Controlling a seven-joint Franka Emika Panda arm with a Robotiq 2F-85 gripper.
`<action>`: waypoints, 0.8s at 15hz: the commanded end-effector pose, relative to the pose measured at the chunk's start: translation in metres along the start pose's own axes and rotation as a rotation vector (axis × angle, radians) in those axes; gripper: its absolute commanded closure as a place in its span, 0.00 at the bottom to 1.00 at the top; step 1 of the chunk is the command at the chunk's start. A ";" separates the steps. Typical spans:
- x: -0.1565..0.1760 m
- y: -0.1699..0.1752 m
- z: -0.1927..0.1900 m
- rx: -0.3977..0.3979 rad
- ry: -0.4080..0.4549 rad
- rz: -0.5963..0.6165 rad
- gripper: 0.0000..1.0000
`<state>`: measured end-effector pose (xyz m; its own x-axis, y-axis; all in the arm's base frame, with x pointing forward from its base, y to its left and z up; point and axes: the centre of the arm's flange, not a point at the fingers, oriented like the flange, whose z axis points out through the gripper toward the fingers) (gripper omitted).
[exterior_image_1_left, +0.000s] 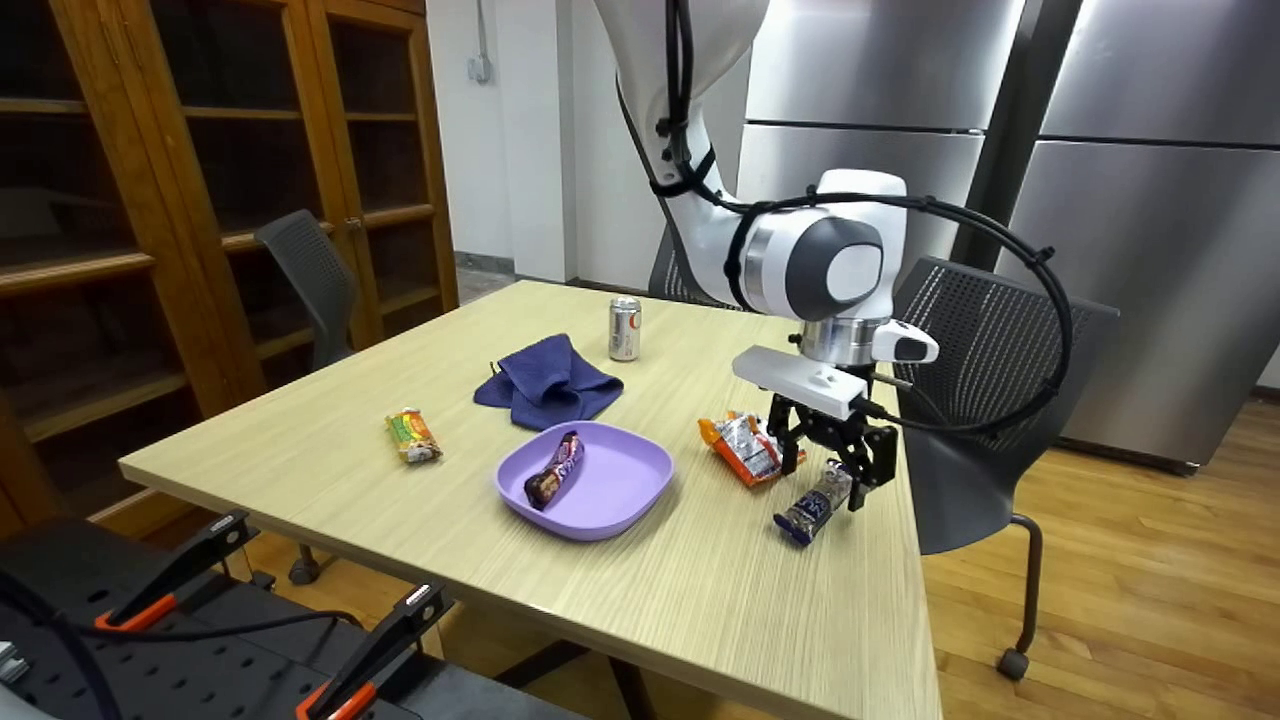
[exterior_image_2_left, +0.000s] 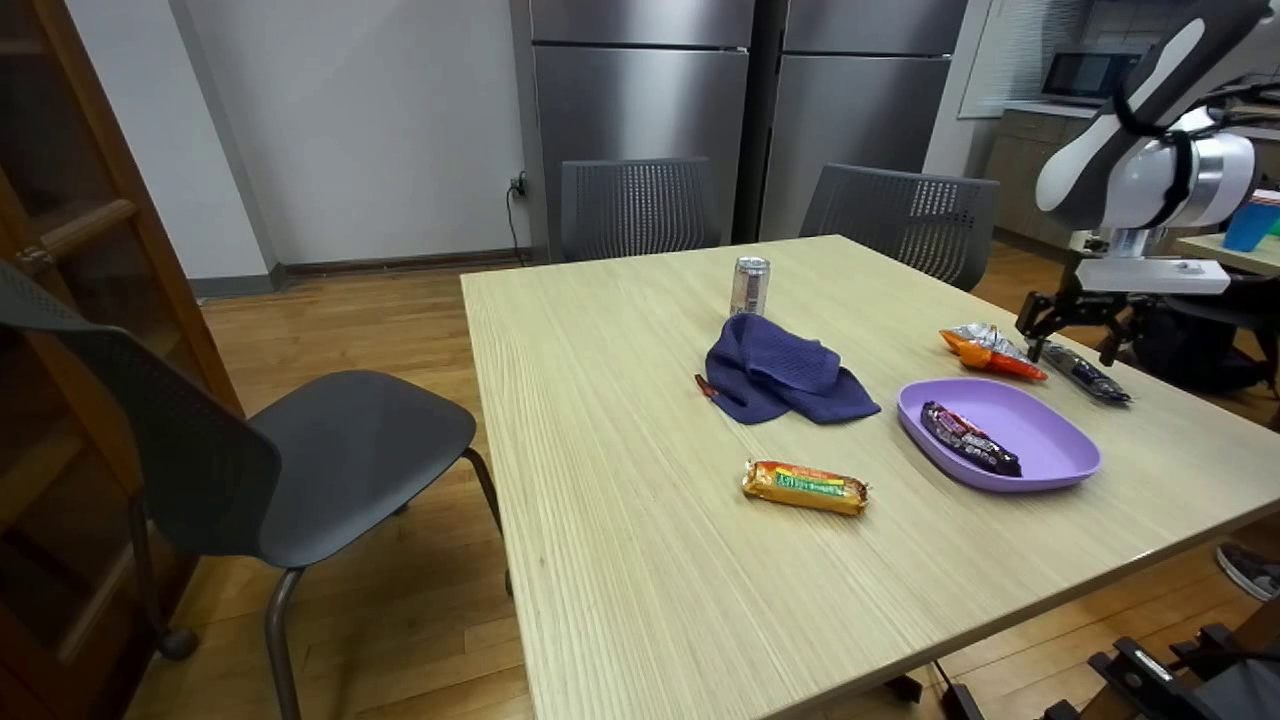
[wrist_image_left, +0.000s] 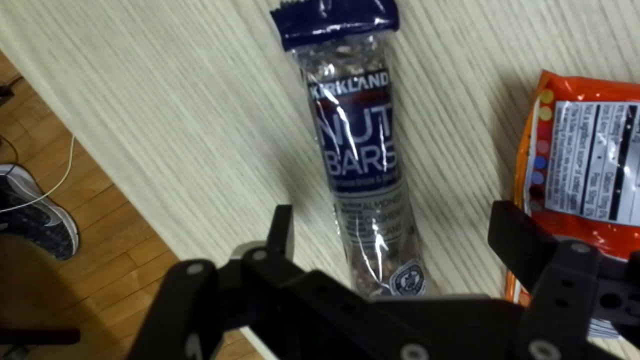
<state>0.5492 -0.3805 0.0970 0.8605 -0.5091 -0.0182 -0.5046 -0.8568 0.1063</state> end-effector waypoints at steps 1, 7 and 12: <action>0.017 0.007 0.004 0.052 -0.007 -0.036 0.00; 0.020 0.009 0.004 0.071 -0.002 -0.064 0.28; 0.020 0.005 -0.002 0.073 0.007 -0.079 0.66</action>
<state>0.5614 -0.3887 0.0947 0.8903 -0.4552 -0.0091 -0.4541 -0.8892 0.0557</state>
